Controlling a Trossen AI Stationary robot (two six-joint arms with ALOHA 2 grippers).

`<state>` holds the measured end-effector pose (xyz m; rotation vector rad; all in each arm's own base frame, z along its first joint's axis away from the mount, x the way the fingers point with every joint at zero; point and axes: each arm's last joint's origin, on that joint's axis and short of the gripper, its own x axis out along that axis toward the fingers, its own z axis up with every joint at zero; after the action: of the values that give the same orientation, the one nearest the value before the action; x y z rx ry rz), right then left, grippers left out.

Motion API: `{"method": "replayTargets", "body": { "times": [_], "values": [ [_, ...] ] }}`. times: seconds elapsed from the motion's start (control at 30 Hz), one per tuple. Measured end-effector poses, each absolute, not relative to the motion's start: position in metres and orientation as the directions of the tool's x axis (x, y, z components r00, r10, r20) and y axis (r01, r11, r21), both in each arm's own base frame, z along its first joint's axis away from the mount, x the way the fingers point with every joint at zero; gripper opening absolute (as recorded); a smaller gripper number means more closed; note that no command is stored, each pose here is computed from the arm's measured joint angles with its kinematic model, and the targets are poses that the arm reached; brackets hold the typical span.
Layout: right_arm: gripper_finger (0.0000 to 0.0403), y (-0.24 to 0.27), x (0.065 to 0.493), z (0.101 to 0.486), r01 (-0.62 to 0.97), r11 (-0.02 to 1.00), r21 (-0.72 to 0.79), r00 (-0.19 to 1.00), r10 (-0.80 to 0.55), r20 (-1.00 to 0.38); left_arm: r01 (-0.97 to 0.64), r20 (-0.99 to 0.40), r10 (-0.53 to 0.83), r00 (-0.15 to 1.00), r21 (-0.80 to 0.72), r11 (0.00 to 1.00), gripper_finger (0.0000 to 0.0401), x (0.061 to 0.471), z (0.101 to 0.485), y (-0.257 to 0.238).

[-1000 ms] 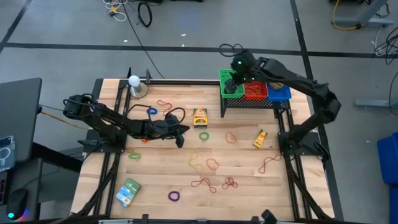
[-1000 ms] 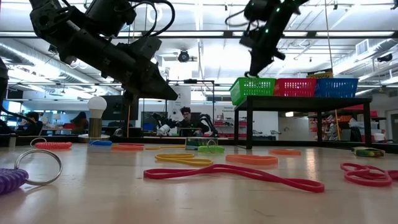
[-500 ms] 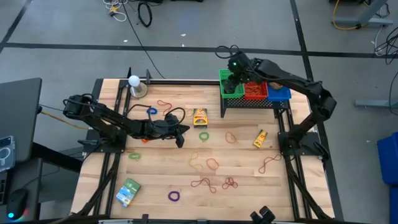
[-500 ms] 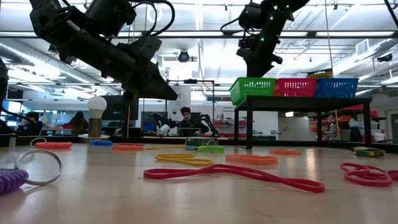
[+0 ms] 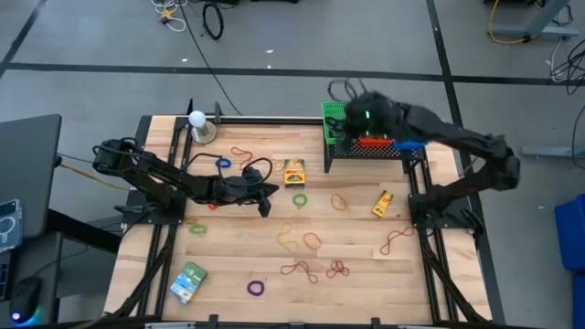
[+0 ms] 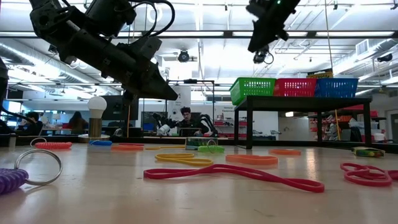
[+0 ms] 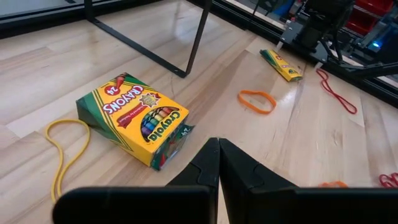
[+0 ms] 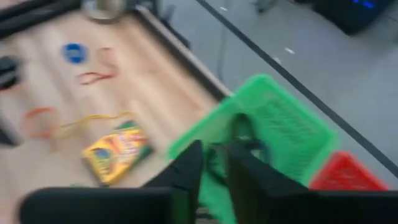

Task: Pick & Place Office Desk Supplies
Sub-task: Put the yellow rubber band into the red bin

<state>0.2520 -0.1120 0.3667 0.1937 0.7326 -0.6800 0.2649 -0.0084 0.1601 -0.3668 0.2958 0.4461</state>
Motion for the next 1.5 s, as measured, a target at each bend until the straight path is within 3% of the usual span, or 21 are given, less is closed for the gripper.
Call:
{"method": "replayTargets", "body": {
  "times": [0.13,0.27,0.43,0.63,0.93,1.23,1.5],
  "values": [
    [0.0010,-0.071,0.253,0.345,0.562,0.827,0.006,0.637,-0.429,-0.640,-0.452,-0.358,0.344,0.868,-0.284,0.845,0.0009,0.265,0.160,-0.009],
    [0.0018,-0.028,0.251,0.318,0.500,0.863,0.066,0.720,-0.373,-0.585,-0.432,-0.371,0.310,0.875,-0.311,0.847,0.0009,0.265,0.159,-0.010],
    [0.0013,0.017,0.239,0.291,0.502,0.863,0.054,0.749,-0.403,-0.526,-0.451,-0.387,0.311,0.868,-0.350,0.821,0.0009,0.264,0.157,-0.010],
    [0.0007,0.050,0.226,0.262,0.450,0.888,0.089,0.757,-0.328,-0.565,-0.451,-0.393,0.307,0.867,-0.356,0.818,0.0009,0.268,0.162,-0.012],
    [0.0004,0.064,0.212,0.218,0.431,0.897,0.099,0.753,-0.297,-0.587,-0.421,-0.554,0.214,0.805,-0.277,0.864,0.0008,0.274,0.169,-0.039],
    [0.0030,0.057,0.204,0.184,0.442,0.889,0.118,0.781,-0.317,-0.538,-0.556,-0.676,0.208,0.706,-0.348,0.755,0.0012,0.271,0.160,-0.053],
    [0.0034,0.053,0.202,0.178,0.440,0.896,0.062,0.766,-0.339,-0.547,-0.554,-0.710,0.132,0.692,-0.405,0.727,0.0013,0.293,0.145,-0.069]
  ]
}}
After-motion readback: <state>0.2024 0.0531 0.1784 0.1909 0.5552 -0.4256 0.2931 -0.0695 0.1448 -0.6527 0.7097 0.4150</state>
